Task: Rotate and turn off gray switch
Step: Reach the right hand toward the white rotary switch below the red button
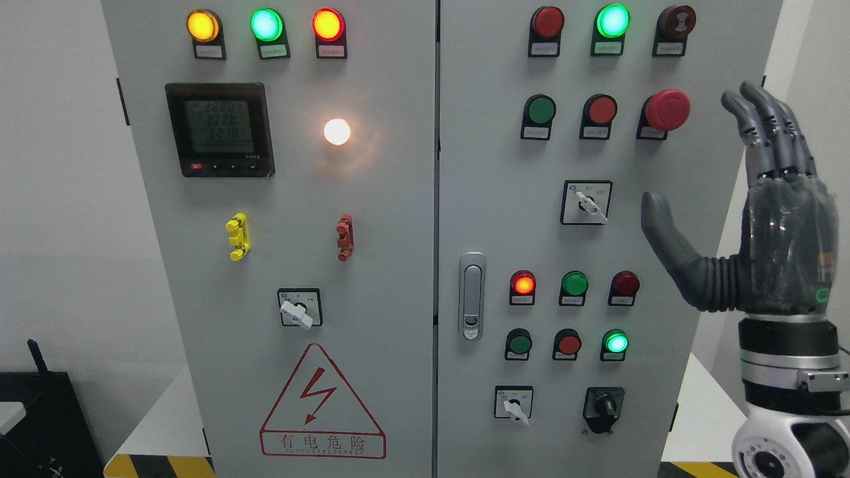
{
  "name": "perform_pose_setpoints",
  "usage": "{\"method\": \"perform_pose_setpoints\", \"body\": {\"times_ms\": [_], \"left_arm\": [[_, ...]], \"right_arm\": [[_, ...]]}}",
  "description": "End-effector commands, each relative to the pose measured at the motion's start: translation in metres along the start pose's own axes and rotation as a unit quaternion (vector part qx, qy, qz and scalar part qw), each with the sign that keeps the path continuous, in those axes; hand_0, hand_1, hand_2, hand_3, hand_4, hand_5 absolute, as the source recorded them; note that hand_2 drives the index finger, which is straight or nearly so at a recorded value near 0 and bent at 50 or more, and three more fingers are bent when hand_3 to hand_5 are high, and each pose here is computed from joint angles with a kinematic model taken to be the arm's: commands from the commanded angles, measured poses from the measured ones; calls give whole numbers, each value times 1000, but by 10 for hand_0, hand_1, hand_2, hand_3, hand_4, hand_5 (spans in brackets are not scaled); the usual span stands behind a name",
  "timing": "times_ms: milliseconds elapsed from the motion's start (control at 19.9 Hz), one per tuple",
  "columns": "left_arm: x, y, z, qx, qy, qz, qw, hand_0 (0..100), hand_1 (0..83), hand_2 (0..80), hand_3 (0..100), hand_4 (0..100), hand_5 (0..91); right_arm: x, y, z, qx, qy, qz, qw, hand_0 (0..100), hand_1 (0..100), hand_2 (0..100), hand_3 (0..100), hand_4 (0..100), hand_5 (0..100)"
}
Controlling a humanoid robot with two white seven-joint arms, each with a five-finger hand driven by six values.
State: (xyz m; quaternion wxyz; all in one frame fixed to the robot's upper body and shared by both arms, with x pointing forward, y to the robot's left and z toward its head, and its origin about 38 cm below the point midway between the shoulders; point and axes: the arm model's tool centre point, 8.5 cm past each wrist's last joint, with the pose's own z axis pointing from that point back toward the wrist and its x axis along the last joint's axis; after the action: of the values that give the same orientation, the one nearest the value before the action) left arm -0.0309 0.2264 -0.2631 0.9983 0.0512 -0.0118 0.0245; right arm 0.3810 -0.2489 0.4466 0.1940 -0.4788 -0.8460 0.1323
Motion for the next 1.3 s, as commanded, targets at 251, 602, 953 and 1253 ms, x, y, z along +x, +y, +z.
{"method": "perform_pose_setpoints", "body": {"times_ms": [251, 602, 953, 1253], "left_arm": [[-5, 0, 1, 0, 7, -1, 1000, 120, 389, 0, 0, 0, 0], [-5, 0, 1, 0, 7, -1, 1000, 120, 389, 0, 0, 0, 0], [-5, 0, 1, 0, 7, -1, 1000, 120, 389, 0, 0, 0, 0], [-5, 0, 1, 0, 7, -1, 1000, 120, 389, 0, 0, 0, 0]], "right_arm": [[13, 23, 15, 20, 14, -37, 999, 310, 328, 239, 675, 689, 834], [9, 37, 25, 48, 50, -42, 997, 172, 284, 412, 749, 802, 965], [7, 48, 21, 62, 88, -49, 993, 99, 281, 461, 893, 884, 1000], [5, 53, 21, 69, 108, -49, 991, 88, 342, 490, 993, 938, 1000]]}}
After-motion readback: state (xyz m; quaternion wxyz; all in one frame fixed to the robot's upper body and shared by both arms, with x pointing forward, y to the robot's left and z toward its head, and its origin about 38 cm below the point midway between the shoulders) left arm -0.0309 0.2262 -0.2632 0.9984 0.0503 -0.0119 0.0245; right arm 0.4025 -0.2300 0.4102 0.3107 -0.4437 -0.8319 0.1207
